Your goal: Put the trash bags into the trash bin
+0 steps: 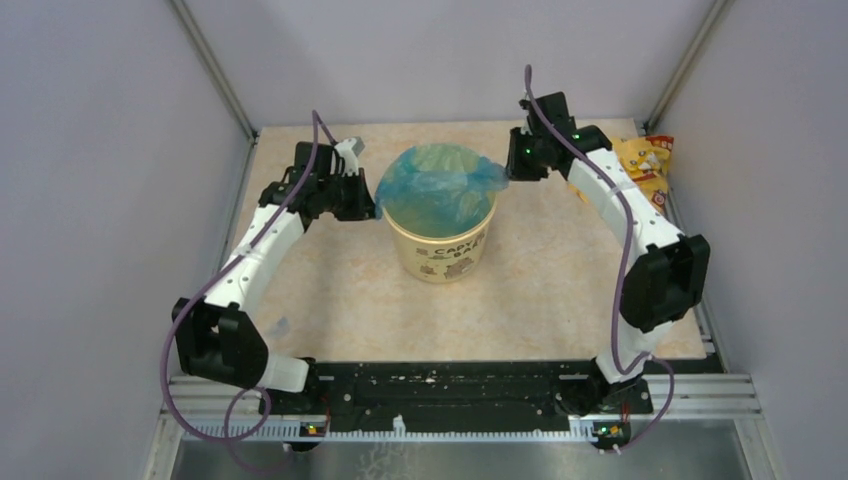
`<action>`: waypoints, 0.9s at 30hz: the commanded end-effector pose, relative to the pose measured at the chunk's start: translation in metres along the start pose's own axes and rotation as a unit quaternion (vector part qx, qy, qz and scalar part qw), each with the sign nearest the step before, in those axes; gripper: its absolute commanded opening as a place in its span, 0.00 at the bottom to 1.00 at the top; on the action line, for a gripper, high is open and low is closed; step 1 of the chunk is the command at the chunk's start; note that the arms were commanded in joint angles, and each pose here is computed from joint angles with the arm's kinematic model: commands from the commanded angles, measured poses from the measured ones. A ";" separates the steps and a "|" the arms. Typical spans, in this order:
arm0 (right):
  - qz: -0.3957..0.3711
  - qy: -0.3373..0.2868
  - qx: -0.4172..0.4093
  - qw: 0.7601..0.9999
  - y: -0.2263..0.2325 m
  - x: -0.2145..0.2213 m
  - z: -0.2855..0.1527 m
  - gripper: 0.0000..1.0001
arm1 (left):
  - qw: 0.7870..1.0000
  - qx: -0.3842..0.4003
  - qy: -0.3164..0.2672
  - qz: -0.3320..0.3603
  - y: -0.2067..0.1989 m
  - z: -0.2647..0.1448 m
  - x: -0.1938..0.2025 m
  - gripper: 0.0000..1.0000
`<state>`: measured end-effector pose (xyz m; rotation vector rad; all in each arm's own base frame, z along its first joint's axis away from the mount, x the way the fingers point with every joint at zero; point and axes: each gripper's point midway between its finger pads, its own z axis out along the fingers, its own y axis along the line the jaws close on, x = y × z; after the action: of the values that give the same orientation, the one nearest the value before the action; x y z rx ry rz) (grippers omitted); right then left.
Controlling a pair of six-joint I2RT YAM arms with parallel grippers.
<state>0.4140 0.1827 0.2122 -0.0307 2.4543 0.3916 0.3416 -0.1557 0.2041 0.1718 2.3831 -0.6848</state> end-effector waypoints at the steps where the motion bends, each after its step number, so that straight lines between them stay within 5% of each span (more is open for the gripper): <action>1: -0.015 -0.080 -0.009 0.997 0.006 -0.029 -0.061 0.32 | 0.999 0.033 -0.031 0.007 -0.014 -0.010 -0.007 0.04; 6: -0.024 -0.119 -0.015 0.992 0.008 -0.036 -0.103 0.55 | 0.999 0.035 -0.028 0.006 -0.015 -0.010 -0.003 0.05; 18: -0.192 -0.192 -0.088 0.958 0.095 -0.011 -0.178 0.67 | 0.999 0.042 -0.026 0.008 -0.015 -0.008 -0.002 0.06; 27: -0.286 -0.203 -0.066 0.934 0.127 0.011 -0.179 0.73 | 0.999 0.043 -0.024 0.010 -0.015 -0.006 -0.002 0.06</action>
<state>0.2791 0.2548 0.3627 -0.6215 1.9624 0.3696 0.3324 -0.1619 0.2040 0.1833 2.3641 -0.7487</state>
